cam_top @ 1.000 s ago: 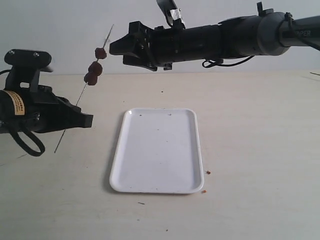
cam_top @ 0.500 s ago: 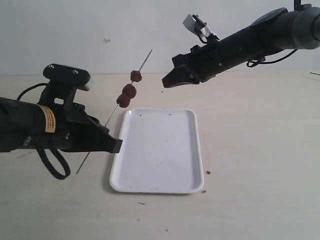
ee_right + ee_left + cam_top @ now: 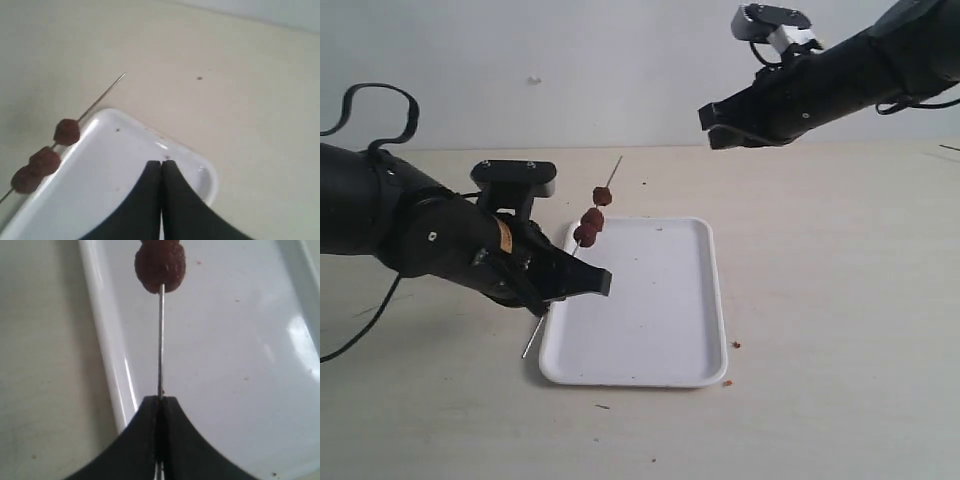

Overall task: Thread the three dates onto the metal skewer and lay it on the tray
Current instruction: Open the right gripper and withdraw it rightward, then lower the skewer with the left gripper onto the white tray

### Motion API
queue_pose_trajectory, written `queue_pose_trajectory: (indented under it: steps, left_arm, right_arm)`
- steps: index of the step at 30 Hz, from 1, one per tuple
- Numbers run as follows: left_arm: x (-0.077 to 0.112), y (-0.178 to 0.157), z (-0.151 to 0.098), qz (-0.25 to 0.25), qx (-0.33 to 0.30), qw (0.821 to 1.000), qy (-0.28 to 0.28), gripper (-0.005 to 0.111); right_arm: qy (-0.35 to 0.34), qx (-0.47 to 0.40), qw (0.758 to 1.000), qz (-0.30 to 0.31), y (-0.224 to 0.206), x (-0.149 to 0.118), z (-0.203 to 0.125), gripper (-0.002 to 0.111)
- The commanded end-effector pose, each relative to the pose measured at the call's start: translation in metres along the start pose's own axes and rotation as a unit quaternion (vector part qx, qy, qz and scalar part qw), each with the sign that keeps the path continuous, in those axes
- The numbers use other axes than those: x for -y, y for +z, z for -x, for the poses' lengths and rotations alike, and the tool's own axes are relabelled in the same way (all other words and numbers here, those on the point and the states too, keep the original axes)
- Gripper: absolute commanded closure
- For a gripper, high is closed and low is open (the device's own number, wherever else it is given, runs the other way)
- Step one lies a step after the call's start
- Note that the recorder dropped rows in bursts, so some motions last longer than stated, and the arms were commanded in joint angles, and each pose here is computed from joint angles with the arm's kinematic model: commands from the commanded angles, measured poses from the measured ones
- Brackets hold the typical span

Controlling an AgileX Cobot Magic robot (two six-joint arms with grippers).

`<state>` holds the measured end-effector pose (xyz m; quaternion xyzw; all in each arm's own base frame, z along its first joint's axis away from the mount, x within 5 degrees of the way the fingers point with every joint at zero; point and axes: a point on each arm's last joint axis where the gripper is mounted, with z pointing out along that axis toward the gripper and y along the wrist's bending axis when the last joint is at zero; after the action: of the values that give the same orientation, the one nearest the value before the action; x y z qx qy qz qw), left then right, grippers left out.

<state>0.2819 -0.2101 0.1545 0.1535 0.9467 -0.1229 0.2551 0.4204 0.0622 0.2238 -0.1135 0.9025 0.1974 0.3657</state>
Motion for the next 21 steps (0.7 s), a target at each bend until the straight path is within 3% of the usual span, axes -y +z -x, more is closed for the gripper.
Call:
queue_pose_trajectory:
  steps: [1,6,12,21]
  left_arm:
    - [0.017,0.008,0.004,-0.018,0.009,1.0,0.001,0.107]
    - [0.025,0.018,0.01,-0.025,0.011,1.0,-0.007,0.107]
    - [0.027,0.023,0.014,-0.025,0.006,0.999,-0.025,0.107]
    - [0.029,0.034,0.011,-0.012,-0.04,0.999,-0.034,0.107]
  right_arm:
    - [0.011,0.078,0.991,-0.106,-0.033,0.007,-0.012,0.108]
    - [0.014,0.111,0.981,-0.159,-0.066,0.003,-0.034,0.108]
    - [-0.024,0.107,0.981,-0.162,-0.094,-0.01,-0.057,0.108]
    - [-0.057,0.146,0.979,-0.129,-0.138,-0.037,-0.066,0.108]
